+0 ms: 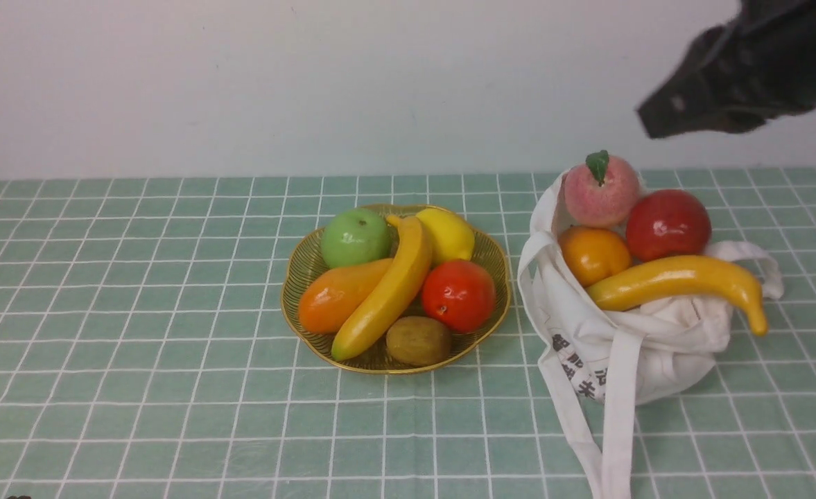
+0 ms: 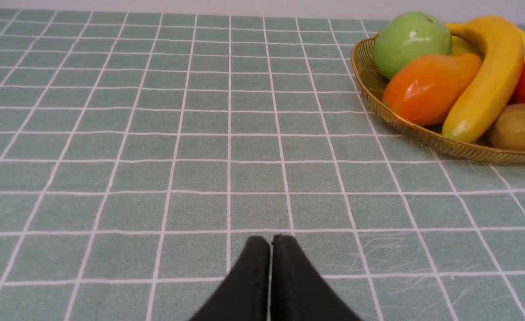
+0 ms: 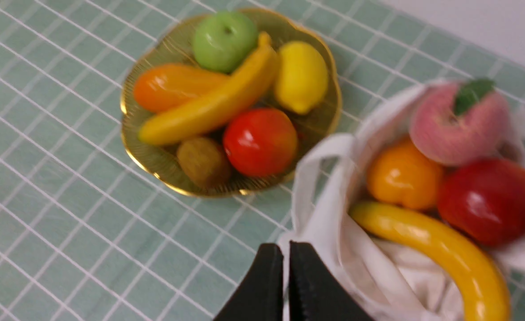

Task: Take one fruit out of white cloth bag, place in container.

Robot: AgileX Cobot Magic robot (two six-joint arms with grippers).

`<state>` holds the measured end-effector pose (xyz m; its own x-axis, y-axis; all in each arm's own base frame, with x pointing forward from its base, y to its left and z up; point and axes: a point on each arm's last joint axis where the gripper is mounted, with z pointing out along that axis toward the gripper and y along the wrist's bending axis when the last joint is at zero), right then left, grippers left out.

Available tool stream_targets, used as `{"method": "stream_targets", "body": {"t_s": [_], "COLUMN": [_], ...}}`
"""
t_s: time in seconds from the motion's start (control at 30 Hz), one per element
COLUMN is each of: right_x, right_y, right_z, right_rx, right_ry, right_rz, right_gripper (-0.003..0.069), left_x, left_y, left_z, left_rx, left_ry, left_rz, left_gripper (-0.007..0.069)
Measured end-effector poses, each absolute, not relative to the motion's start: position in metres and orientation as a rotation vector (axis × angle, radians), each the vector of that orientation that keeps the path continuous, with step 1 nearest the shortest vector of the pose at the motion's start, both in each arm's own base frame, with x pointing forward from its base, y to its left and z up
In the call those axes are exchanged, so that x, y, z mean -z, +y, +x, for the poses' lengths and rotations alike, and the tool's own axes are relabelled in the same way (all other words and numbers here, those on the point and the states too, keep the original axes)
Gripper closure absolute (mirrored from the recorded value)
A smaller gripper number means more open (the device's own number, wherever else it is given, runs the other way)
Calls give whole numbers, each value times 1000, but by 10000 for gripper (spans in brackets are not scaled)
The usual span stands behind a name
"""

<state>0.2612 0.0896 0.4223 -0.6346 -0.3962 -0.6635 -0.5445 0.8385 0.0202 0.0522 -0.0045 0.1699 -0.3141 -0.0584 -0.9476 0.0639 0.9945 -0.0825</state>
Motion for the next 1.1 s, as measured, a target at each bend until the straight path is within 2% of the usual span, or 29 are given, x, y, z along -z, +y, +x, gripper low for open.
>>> {"method": "stream_targets", "body": {"t_s": [0.13, 0.23, 0.37, 0.4, 0.43, 0.57, 0.77, 1.1], "right_x": [-432, -426, -414, -400, -400, -355, -312, -282], "right_y": [72, 61, 48, 44, 44, 34, 28, 27], "right_z": [221, 185, 139, 126, 126, 104, 101, 102], "right_rx": [-212, -206, -222, -220, -220, -214, -195, -186], "right_ry": [2333, 2335, 2207, 2124, 2124, 1855, 1637, 1639], "right_rz": [-597, -545, -460, -430, -430, -332, -245, -229], "right_gripper": [671, 673, 673, 673, 673, 673, 673, 674], "left_x": [-170, -170, -170, -170, -170, -170, -170, -170], "left_y": [-5, -5, -5, -5, -5, -5, -5, -5], "left_z": [52, 52, 52, 52, 52, 52, 52, 52], "left_rx": [122, 122, 122, 122, 122, 122, 122, 122], "left_ry": [1886, 1886, 1886, 1886, 1886, 1886, 1886, 1886], "left_rz": [4, 4, 4, 4, 4, 4, 4, 4], "left_gripper": [633, 633, 633, 633, 633, 633, 633, 633]}}
